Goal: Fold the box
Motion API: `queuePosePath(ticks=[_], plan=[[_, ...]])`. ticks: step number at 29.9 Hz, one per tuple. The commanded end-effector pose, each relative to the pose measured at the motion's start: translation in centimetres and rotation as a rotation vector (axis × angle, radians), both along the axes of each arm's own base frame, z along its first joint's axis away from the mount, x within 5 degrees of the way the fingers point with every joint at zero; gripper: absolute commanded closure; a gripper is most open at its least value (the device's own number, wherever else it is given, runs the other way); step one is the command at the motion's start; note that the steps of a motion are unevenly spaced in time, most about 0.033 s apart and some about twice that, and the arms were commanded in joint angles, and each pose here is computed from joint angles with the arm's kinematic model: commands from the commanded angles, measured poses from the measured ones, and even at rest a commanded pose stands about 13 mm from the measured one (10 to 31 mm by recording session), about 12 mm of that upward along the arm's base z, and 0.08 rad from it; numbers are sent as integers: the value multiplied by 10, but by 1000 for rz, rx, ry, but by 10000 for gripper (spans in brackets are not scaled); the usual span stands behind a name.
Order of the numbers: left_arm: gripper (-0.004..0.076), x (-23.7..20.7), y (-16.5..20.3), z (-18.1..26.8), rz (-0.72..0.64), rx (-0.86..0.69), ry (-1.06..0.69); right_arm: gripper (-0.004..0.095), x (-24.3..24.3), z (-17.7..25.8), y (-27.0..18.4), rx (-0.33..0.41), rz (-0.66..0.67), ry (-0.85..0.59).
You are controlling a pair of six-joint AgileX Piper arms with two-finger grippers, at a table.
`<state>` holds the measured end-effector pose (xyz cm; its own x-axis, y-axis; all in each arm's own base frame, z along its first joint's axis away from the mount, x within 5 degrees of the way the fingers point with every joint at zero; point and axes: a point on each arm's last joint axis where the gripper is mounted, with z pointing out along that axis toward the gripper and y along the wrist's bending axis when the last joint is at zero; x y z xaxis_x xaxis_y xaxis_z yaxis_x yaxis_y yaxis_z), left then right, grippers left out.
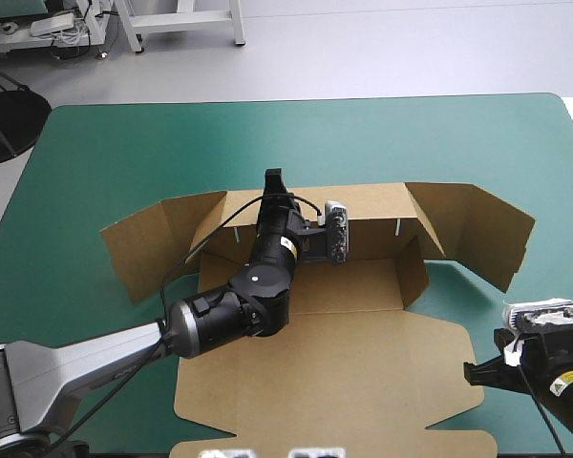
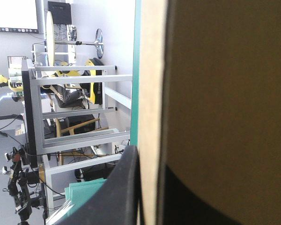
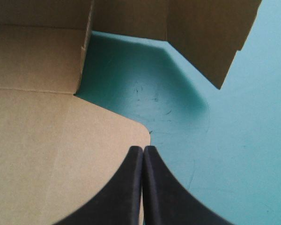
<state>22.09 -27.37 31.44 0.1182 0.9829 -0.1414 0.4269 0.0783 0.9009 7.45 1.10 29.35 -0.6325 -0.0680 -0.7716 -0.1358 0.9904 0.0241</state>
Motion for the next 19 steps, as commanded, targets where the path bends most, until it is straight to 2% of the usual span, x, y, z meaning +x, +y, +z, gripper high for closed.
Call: queuePosePath(ticks=[1, 9, 19], plan=[[733, -13, 0, 12, -25, -88, -22, 925, 2, 29, 0, 12, -13, -123], [733, -27, -9, 7, -58, -121, 3, 925, 7, 70, 0, 34, -25, -188], [733, -45, -19, 6, -51, -231, 52, 925, 75, 127, 0, 28, -20, -168]])
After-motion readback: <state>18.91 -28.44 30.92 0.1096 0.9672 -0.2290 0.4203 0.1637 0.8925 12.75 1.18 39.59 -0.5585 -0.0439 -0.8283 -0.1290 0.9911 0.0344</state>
